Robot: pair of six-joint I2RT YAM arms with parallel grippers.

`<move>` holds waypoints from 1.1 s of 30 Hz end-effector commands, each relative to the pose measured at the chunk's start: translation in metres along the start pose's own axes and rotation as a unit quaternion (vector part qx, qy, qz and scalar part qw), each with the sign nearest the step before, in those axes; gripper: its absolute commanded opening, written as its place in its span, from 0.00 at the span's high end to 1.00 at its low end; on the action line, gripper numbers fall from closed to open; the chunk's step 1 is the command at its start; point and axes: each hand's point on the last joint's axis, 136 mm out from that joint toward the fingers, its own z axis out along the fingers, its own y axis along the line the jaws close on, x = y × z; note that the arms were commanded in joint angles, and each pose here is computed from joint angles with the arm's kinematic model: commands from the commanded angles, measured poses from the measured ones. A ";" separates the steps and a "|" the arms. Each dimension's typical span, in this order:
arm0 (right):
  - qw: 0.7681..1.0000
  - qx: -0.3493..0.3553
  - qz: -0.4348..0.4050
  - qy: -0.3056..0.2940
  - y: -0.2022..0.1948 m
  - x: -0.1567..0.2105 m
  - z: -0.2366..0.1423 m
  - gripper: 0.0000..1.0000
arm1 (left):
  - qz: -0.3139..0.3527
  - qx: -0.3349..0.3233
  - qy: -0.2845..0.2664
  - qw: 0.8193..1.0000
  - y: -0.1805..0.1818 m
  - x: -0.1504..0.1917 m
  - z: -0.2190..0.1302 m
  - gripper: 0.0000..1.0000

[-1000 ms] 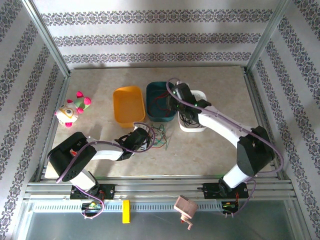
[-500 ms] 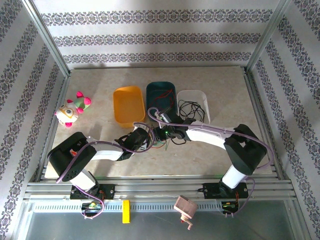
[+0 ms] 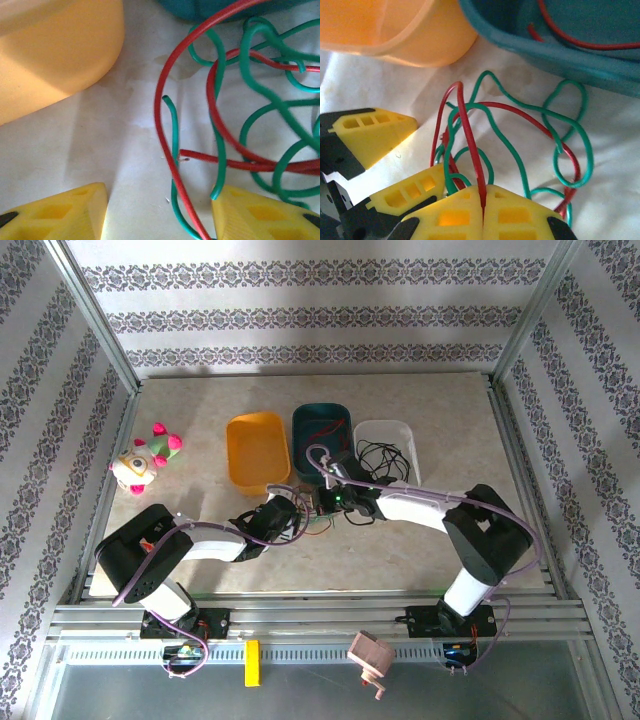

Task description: Untangle the cables

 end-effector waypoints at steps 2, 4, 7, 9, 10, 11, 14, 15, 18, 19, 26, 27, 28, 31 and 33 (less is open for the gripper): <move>0.997 -0.019 0.031 -0.061 0.006 -0.027 -0.019 0.99 | 0.005 0.000 0.005 1.000 -0.004 0.000 0.003 0.44; 0.996 -0.011 0.039 -0.079 0.003 -0.034 -0.025 0.99 | 0.006 0.000 0.009 1.000 -0.005 0.001 0.004 0.44; 0.993 0.004 0.055 -0.108 -0.002 -0.043 -0.035 1.00 | 0.007 -0.001 0.010 1.000 -0.005 0.000 0.006 0.45; 0.991 0.012 0.059 -0.122 -0.005 -0.046 -0.042 1.00 | 0.008 0.000 0.011 1.000 -0.006 0.000 0.006 0.45; 0.990 0.017 0.060 -0.129 -0.007 -0.047 -0.045 1.00 | 0.007 0.000 0.010 1.000 -0.006 -0.001 0.006 0.45; 0.989 0.021 0.060 -0.133 -0.008 -0.047 -0.047 1.00 | 0.007 0.000 0.011 1.000 -0.005 0.000 0.005 0.45; 0.989 0.029 0.058 -0.130 -0.012 -0.043 -0.048 1.00 | 0.005 0.001 0.005 1.000 -0.004 0.000 0.002 0.46; 0.990 0.029 0.056 -0.125 -0.013 -0.040 -0.046 1.00 | 0.003 0.003 0.001 1.000 -0.004 -0.001 0.001 0.45; 0.993 0.031 0.059 -0.099 -0.016 -0.029 -0.039 1.00 | -0.003 0.010 -0.016 1.000 -0.003 -0.005 -0.005 0.46; 0.994 0.029 0.057 -0.086 -0.016 -0.023 -0.035 1.00 | -0.008 0.014 -0.025 1.000 -0.004 -0.009 -0.008 0.45; 0.997 0.047 0.053 -0.005 -0.027 0.011 -0.012 0.98 | -0.038 0.062 -0.096 0.993 -0.009 -0.033 -0.033 0.35; 0.997 0.050 0.054 0.001 -0.029 0.013 -0.011 0.96 | -0.039 0.068 -0.101 0.992 -0.011 -0.035 -0.035 0.33; 0.997 0.056 0.055 0.005 -0.031 0.014 -0.009 0.94 | -0.039 0.077 -0.104 0.991 -0.014 -0.037 -0.036 0.30; 0.996 0.062 0.055 0.019 -0.032 0.015 -0.005 0.84 | -0.029 0.094 -0.094 0.991 -0.024 -0.038 -0.033 0.23; 0.996 0.066 0.052 0.021 -0.032 0.014 -0.003 0.76 | -0.022 0.101 -0.084 0.991 -0.030 -0.038 -0.029 0.19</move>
